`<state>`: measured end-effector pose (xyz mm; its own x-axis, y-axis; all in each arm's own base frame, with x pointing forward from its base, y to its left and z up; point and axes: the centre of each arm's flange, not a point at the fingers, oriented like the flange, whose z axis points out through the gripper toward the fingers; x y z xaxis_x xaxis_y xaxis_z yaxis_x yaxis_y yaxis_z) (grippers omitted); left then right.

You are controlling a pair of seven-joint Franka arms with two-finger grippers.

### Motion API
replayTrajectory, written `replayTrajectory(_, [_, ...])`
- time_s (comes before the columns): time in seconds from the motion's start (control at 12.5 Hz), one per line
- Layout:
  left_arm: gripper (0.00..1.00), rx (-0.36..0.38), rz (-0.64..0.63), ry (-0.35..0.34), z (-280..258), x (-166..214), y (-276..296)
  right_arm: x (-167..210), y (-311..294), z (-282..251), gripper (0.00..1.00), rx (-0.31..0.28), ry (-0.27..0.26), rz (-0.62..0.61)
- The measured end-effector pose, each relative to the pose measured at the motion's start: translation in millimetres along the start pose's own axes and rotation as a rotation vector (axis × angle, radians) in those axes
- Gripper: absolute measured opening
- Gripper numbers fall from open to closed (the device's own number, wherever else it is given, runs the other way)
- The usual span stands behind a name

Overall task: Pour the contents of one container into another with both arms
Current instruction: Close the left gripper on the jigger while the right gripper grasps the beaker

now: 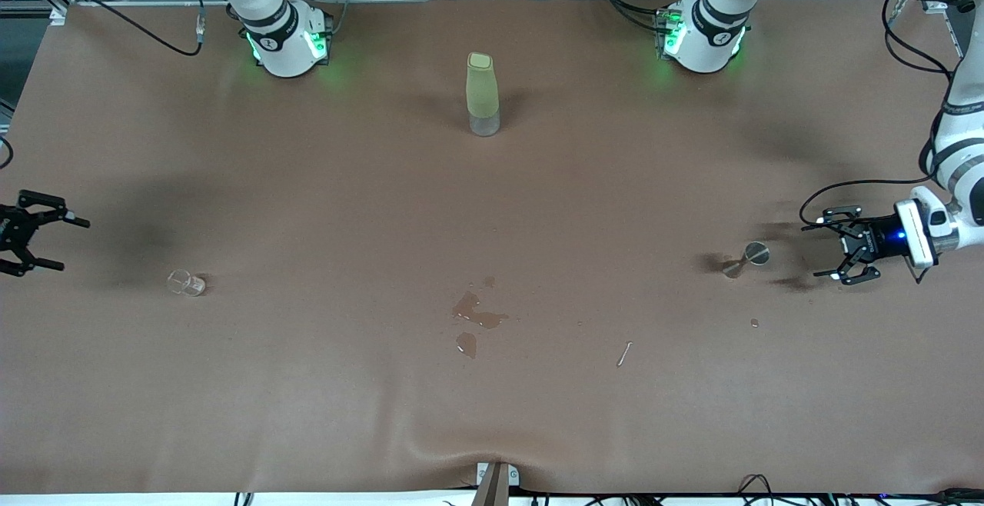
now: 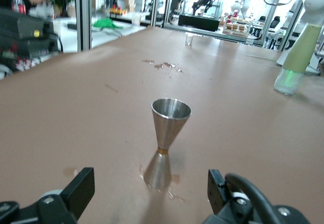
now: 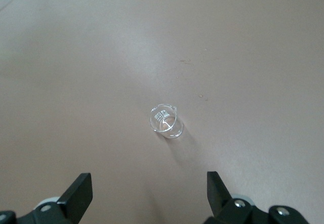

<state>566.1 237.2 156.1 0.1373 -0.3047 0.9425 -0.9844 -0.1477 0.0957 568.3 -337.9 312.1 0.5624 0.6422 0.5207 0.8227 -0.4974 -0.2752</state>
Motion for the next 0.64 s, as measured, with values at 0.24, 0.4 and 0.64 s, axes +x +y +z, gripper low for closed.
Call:
replayTrajectory(0.24, [0.94, -0.015, 0.147, 0.027, 25.2, -0.4, -5.6, -29.2, 15.0, 37.3, 1.00, 0.014, 0.085, -0.130])
replayTrajectory(0.4, [0.89, -0.023, 0.215, 0.035, 33.3, -4.8, -5.6, -45.0, 21.3, 63.3, 1.00, 0.029, 0.135, -0.188])
replayTrajectory(0.64, [0.85, -0.031, 0.283, 0.045, 41.4, -14.3, -3.9, -65.6, 30.9, 103.4, 1.00, 0.013, 0.237, -0.249])
